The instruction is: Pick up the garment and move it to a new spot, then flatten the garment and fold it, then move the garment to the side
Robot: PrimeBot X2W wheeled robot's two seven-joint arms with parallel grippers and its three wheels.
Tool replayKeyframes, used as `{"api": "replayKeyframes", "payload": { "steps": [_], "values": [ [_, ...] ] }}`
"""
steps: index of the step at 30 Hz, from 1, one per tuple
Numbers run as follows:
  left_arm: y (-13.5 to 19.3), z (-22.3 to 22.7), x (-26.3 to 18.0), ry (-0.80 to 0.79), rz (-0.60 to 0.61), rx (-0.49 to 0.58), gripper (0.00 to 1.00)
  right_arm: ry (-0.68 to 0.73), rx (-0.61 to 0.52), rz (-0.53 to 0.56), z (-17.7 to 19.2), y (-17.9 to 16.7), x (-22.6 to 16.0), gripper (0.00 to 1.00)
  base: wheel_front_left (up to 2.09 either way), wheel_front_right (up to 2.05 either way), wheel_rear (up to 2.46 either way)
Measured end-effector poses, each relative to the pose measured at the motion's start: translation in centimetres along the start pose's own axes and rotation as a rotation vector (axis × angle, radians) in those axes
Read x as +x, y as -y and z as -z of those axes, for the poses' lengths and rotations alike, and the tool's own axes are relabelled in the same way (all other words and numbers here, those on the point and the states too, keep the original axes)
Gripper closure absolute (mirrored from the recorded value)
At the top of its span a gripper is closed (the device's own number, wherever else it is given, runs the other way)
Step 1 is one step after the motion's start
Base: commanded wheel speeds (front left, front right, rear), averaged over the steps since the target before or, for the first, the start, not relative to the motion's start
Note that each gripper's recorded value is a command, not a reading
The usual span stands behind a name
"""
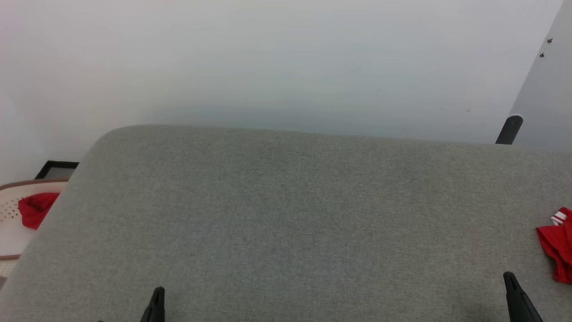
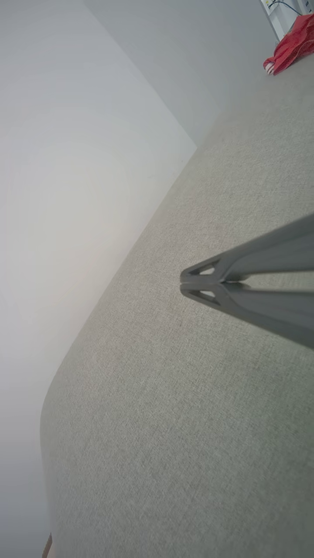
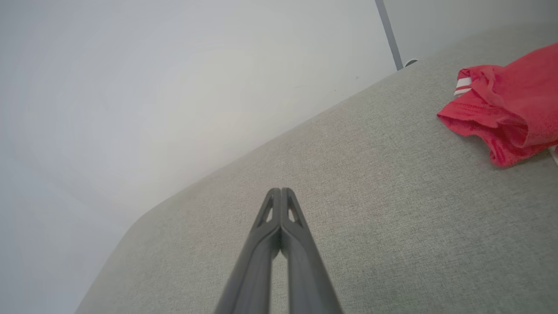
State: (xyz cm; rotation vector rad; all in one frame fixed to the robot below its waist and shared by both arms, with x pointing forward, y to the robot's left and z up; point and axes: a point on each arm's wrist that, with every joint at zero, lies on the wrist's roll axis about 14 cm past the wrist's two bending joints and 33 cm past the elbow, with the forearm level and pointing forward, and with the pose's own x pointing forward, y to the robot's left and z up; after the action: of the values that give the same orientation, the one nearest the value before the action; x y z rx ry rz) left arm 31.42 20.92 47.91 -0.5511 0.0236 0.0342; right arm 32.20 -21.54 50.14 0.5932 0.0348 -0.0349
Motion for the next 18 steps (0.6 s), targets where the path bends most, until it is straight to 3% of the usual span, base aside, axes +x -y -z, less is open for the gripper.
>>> {"api": "replayKeyframes", "payload": {
  "steps": [18],
  "values": [
    [0.1,-0.5,1.8,0.003,-0.024,-0.247,1.00,0.002,0.243,-0.010,0.1,-0.5,1.6,1.00,0.00,0.00,0.00]
  ]
}}
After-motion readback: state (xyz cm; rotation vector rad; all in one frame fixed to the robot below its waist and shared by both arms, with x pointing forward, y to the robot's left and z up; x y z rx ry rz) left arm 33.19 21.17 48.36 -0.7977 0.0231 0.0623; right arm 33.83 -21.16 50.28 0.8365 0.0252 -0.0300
